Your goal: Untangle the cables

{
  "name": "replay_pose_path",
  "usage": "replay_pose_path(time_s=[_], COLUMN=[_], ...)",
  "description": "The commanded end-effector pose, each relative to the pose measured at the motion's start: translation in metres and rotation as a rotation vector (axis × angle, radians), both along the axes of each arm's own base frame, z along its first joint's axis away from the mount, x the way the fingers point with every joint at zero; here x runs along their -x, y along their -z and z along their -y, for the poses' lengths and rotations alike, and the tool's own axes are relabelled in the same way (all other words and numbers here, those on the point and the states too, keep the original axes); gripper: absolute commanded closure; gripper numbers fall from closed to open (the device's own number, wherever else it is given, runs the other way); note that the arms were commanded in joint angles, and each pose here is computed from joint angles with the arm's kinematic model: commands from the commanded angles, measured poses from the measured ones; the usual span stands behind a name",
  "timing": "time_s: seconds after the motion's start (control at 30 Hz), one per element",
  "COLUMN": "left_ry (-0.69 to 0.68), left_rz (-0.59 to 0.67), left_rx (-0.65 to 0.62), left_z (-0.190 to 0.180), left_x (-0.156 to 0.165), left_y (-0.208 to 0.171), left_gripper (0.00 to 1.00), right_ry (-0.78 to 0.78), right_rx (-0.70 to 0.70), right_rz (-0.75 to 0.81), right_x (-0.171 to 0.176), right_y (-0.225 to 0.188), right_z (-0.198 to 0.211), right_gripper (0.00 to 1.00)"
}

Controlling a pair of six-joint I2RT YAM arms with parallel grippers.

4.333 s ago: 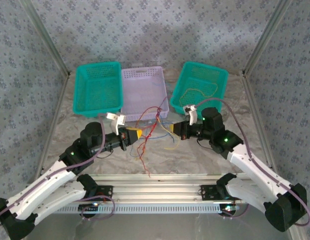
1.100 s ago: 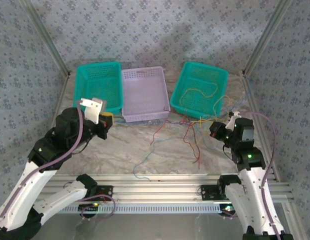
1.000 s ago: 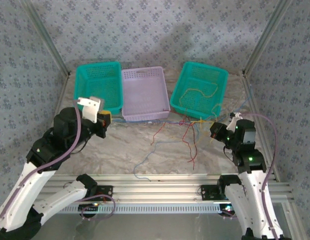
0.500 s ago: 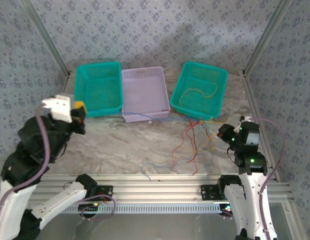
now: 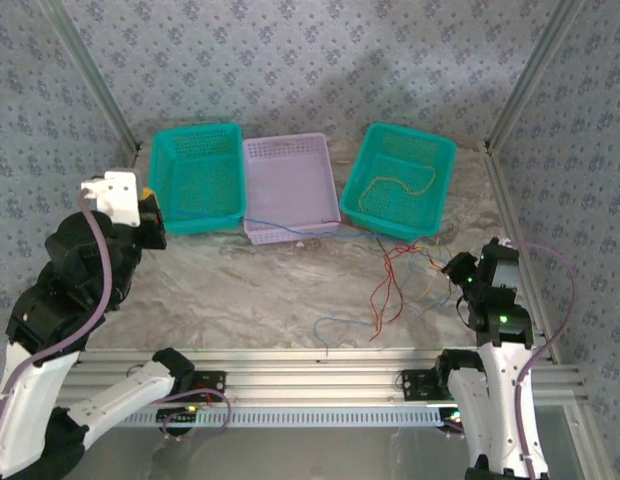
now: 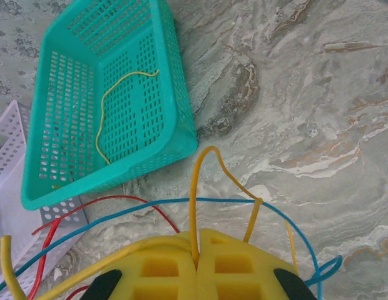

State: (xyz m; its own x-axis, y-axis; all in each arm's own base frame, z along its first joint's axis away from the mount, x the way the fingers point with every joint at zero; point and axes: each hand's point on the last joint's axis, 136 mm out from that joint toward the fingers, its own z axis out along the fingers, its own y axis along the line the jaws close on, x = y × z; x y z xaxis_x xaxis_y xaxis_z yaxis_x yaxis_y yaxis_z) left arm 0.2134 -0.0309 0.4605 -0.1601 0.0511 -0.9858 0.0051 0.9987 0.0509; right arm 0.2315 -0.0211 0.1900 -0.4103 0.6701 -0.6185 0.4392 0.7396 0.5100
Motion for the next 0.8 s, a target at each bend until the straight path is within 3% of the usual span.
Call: replay_pose_path(time_s=[0.0,0.27,0.57,0.7,0.77], left_ry=[-0.232,-0.373,-0.318,-0.240,-0.187], left_rz=[0.188,0.212,0.231,0.248,0.205], left_rx=[0.055,0.026,0.058,0.100,0.092], left_z=[-0.057,-0.082,-0.067,-0.048,-0.032], left_x=[0.027,0.037,0.026,0.013,0.001], left_y=[-0.056,-0.074,-0.092,-0.106,-0.096], left_gripper=[1.00,1.00,1.00,1.00,1.00], right_ry=[0.191,0.232,0.200,0.106,0.052], right_rx=[0.041,-0.020,-0.010,-0.029,-0.005], right_rz=[-0.104,-0.129,-0.133,-0.082,-0.065], right_x=[0.012,0.005,-0.005,-0.022,-0.029], right_y=[0.026,0.043,0.041,0.037,0.029], right_z=[0.035,0.042,0.042,0.027,0.019], right_gripper=[1.00,1.00,1.00,1.00,1.00])
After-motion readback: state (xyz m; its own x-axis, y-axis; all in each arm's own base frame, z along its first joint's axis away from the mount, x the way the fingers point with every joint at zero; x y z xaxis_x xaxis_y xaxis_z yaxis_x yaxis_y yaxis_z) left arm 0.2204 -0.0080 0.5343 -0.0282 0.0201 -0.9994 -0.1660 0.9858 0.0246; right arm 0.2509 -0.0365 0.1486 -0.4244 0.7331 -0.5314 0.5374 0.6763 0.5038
